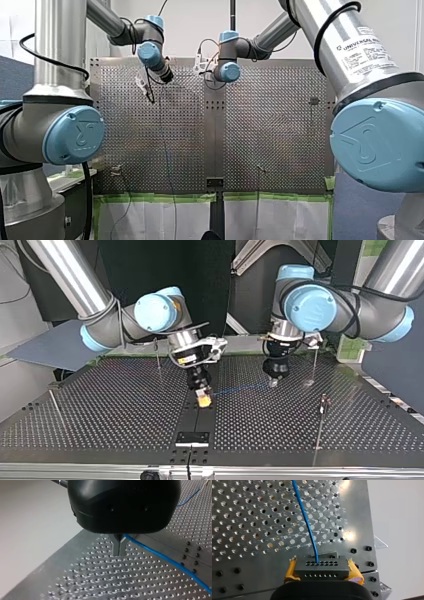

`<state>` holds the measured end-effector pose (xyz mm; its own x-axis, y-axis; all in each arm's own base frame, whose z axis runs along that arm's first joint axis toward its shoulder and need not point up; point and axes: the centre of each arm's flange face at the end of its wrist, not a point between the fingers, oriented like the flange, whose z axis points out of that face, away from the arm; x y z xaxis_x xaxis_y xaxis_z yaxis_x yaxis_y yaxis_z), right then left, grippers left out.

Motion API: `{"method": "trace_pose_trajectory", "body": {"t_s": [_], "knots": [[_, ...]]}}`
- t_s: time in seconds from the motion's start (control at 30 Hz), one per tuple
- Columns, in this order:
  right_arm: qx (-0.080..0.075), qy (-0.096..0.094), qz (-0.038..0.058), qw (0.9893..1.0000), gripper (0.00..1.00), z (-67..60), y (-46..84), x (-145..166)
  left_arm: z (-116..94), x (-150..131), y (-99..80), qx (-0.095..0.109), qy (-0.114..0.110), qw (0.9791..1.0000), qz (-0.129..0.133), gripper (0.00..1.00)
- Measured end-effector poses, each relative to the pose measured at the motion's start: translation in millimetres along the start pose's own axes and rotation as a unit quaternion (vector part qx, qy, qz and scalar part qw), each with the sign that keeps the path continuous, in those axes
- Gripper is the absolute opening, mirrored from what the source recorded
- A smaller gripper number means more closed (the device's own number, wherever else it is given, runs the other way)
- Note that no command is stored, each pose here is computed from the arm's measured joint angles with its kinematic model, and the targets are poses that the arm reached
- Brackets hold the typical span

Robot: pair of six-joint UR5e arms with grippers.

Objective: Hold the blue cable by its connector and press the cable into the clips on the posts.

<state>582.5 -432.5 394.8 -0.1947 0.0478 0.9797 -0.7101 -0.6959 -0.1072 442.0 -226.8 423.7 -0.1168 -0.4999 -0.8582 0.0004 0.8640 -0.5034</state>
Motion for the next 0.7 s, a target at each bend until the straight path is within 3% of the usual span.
{"method": "trace_pose_trajectory", "body": {"t_s": [0.23, 0.47, 0.7], "knots": [[0.003, -0.006, 0.0006, 1.0, 0.0, -3.4, -4.3, -6, -20, -16, 4.4, -0.02, -0.027, 0.9993, 0.013, 0.0], [0.008, -0.007, 0.0002, 0.9999, 0.0, -4.7, -11.3, -6, -27, -21, 7.9, -0.035, -0.031, 0.9985, 0.026, 0.0], [0.014, -0.007, -0.0037, 0.9999, 0.0, -6.5, -20.2, -7, -35, -28, 12.0, -0.061, -0.041, 0.9965, 0.041, 0.0]]}}
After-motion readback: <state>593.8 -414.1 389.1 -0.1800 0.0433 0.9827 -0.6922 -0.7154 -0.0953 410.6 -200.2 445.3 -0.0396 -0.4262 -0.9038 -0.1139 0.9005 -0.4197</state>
